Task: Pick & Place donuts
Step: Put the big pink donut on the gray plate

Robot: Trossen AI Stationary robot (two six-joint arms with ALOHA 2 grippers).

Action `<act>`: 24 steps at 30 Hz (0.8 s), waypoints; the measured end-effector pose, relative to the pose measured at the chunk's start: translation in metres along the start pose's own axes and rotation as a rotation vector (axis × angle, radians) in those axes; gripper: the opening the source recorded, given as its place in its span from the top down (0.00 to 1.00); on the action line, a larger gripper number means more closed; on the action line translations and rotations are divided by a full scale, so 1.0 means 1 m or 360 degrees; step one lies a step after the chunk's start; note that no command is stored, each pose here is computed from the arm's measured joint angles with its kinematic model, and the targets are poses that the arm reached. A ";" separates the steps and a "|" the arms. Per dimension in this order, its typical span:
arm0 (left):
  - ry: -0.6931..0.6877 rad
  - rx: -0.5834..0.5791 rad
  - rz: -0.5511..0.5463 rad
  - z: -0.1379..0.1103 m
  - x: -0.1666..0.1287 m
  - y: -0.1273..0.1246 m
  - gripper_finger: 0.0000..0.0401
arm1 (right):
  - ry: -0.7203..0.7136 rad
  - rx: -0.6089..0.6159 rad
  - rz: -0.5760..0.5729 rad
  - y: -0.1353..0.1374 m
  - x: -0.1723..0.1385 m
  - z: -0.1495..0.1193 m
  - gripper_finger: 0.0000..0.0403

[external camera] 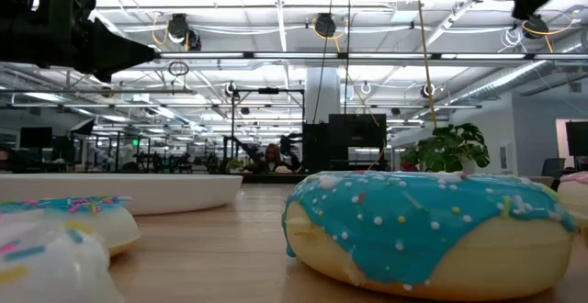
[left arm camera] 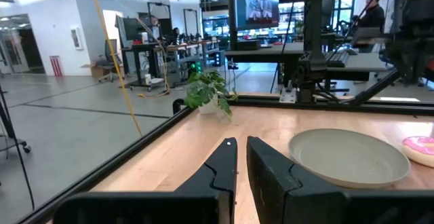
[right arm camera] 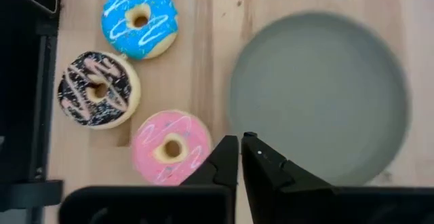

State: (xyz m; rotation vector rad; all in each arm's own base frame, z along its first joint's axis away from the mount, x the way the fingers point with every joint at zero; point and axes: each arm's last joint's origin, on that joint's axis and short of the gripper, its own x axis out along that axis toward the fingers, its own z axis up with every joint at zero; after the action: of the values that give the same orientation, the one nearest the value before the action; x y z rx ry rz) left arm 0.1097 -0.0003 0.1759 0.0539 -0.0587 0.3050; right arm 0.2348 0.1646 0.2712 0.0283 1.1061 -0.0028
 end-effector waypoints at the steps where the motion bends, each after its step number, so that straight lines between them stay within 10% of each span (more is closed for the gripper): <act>1: 0.0000 0.0000 0.0003 0.000 0.000 0.000 0.90 | 0.0015 0.0014 -0.0009 0.002 0.002 -0.001 0.95; 15: -0.0008 0.0050 0.0111 0.001 0.000 0.002 0.90 | 0.0098 0.0042 0.0146 0.030 0.022 -0.009 0.51; 24: -0.0001 0.0029 0.0114 0.000 0.000 0.002 0.90 | 0.0055 0.0126 0.0343 0.034 0.046 -0.021 0.44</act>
State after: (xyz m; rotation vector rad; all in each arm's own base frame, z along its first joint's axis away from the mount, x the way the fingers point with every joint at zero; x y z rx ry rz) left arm 0.1090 0.0016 0.1764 0.0698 -0.0588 0.3769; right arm 0.2370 0.1996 0.2209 0.2194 1.1325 0.1476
